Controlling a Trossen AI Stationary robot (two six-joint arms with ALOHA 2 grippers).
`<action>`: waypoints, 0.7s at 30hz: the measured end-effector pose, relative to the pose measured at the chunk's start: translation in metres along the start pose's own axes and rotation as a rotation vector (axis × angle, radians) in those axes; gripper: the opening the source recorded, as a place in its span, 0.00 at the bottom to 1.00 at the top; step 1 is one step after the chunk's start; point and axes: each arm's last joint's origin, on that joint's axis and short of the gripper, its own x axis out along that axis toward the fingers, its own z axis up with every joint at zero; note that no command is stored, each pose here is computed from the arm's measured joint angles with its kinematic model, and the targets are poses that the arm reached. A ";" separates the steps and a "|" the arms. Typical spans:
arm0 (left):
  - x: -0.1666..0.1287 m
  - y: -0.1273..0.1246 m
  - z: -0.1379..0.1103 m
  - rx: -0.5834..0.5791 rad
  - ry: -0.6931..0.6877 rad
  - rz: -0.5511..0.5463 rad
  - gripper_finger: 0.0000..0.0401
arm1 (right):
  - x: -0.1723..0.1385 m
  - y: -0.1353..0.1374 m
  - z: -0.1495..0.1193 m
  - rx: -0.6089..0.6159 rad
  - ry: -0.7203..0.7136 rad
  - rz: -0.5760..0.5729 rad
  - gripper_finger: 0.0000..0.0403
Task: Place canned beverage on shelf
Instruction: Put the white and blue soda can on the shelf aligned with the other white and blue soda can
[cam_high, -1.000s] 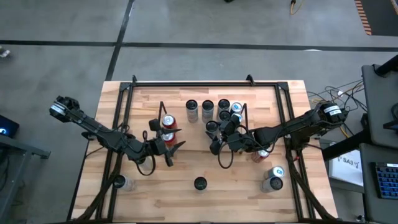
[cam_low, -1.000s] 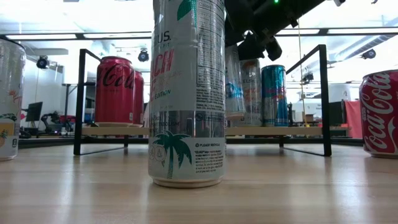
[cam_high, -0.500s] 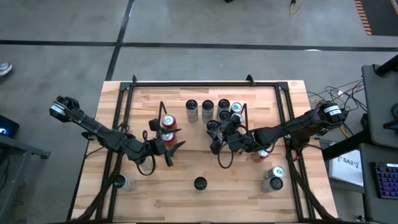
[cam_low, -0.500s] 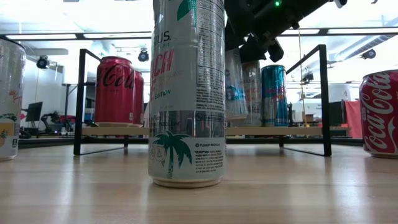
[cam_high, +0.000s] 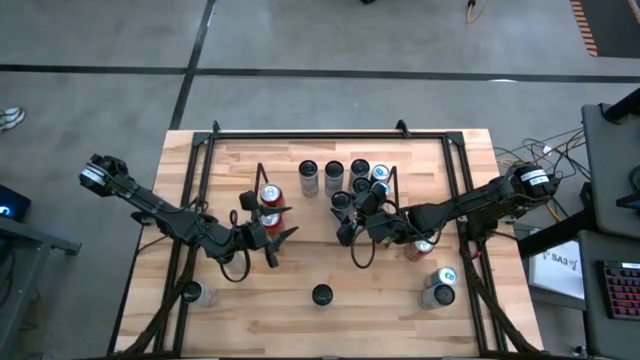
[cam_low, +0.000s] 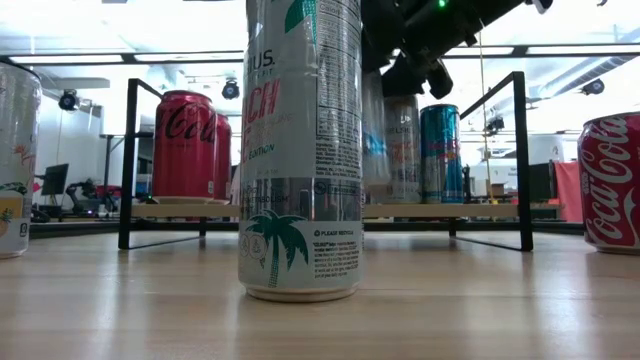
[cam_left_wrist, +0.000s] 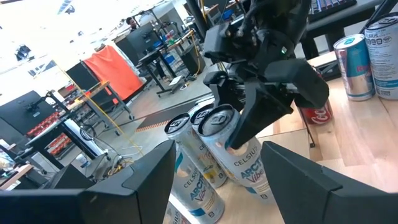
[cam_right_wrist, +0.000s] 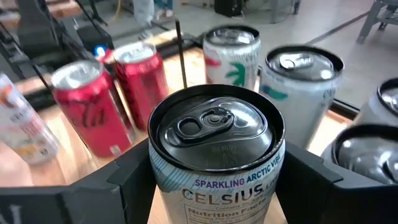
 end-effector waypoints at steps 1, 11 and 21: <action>0.000 0.000 0.000 0.000 0.000 0.000 0.56 | 0.000 0.001 0.001 0.007 -0.009 0.004 0.62; 0.000 0.000 0.000 0.005 0.001 0.000 0.56 | 0.016 0.011 -0.013 0.015 -0.036 0.023 0.62; 0.000 0.000 -0.001 0.010 0.004 -0.001 0.56 | 0.033 0.022 -0.022 -0.020 -0.050 -0.018 0.62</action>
